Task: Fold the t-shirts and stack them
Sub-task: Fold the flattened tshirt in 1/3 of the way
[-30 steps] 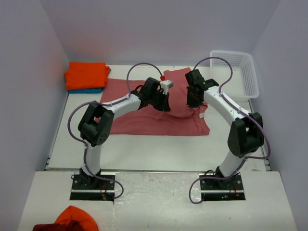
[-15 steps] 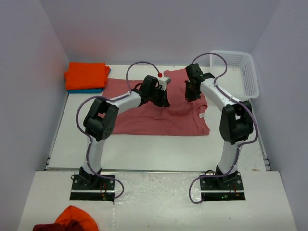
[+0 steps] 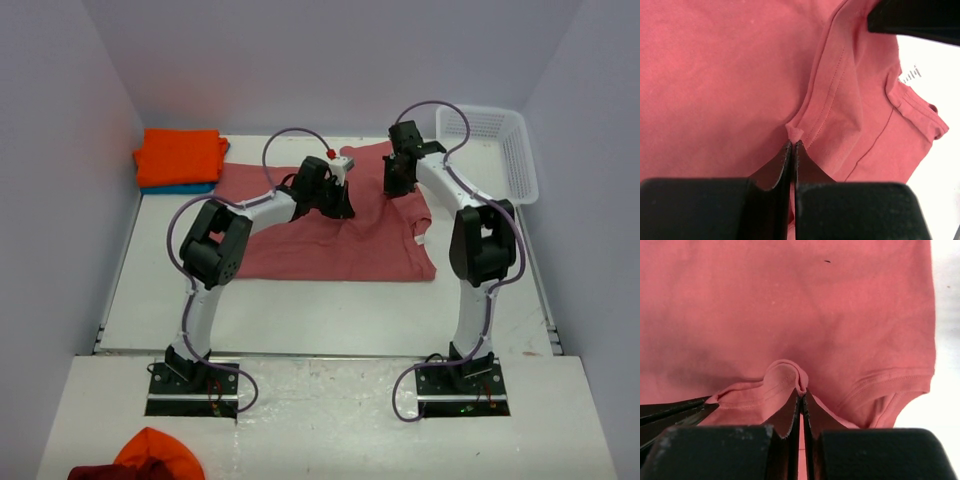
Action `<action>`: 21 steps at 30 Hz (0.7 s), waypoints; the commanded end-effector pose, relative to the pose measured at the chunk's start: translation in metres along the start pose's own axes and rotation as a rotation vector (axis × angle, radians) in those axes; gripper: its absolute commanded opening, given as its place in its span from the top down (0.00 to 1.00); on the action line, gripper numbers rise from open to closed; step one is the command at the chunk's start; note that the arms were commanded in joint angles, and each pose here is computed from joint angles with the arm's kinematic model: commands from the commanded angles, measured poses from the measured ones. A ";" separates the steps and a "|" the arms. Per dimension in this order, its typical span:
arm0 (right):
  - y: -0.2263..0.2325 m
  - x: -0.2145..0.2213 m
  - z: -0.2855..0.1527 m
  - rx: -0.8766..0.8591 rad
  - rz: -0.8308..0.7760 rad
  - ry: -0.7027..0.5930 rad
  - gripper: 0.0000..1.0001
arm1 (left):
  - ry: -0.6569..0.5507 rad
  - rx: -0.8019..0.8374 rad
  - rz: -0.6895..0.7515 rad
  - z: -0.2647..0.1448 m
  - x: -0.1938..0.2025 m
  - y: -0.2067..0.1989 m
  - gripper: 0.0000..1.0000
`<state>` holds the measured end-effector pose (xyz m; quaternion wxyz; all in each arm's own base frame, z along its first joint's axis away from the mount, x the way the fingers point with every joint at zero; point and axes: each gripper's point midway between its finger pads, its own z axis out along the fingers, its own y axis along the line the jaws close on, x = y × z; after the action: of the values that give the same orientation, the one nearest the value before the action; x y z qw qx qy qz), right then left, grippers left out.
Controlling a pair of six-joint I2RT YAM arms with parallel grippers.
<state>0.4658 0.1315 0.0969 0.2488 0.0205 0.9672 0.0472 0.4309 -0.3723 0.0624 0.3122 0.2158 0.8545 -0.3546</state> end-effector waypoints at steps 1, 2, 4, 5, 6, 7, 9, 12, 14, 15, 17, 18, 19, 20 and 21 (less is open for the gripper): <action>0.003 -0.013 0.000 -0.035 -0.021 -0.022 1.00 | -0.096 -0.004 0.011 0.001 -0.029 0.001 1.00; 0.001 -0.011 0.001 -0.028 -0.022 -0.016 1.00 | -0.106 -0.023 0.007 0.001 -0.029 0.005 1.00; -0.003 -0.009 0.005 -0.021 -0.017 -0.009 1.00 | -0.111 -0.035 0.010 0.000 -0.029 0.007 1.00; -0.005 -0.007 0.006 -0.018 -0.015 -0.002 1.00 | -0.115 -0.048 0.011 -0.001 -0.029 0.009 1.00; -0.007 -0.007 0.006 -0.015 -0.017 -0.002 1.00 | -0.120 -0.050 0.015 -0.001 -0.029 0.010 1.00; -0.008 -0.006 0.007 -0.011 -0.016 0.002 1.00 | -0.122 -0.060 0.013 -0.002 -0.029 0.012 1.00; -0.012 -0.006 0.007 -0.003 -0.010 0.001 1.00 | -0.139 -0.088 0.001 -0.005 -0.029 0.018 1.00; -0.015 -0.008 0.004 -0.001 -0.003 -0.007 1.00 | -0.158 -0.101 -0.012 -0.007 -0.028 0.020 1.00; -0.017 -0.011 0.003 -0.001 0.002 -0.012 1.00 | -0.185 -0.114 -0.011 -0.013 -0.033 0.021 1.00; -0.018 -0.011 0.003 -0.001 0.004 -0.012 1.00 | -0.184 -0.129 -0.016 -0.014 -0.032 0.023 1.00; -0.017 -0.010 0.003 -0.011 0.003 -0.009 1.00 | -0.210 -0.144 -0.017 -0.020 -0.036 0.022 1.00; -0.018 -0.009 0.003 -0.008 0.006 -0.005 1.00 | -0.217 -0.151 -0.021 -0.022 -0.036 0.023 1.00; -0.019 -0.009 0.004 -0.004 0.006 -0.004 1.00 | -0.228 -0.158 -0.026 -0.024 -0.038 0.024 1.00; -0.019 -0.007 0.005 -0.004 0.007 0.000 1.00 | -0.235 -0.176 -0.029 -0.026 -0.039 0.026 1.00; -0.020 -0.006 0.006 0.000 0.009 0.002 1.00 | -0.238 -0.176 -0.027 -0.027 -0.039 0.026 1.00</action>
<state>0.4702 0.1125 0.0842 0.2356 0.0307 0.9704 0.0436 0.4406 -0.3437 0.0335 0.3476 0.1534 0.8754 -0.2989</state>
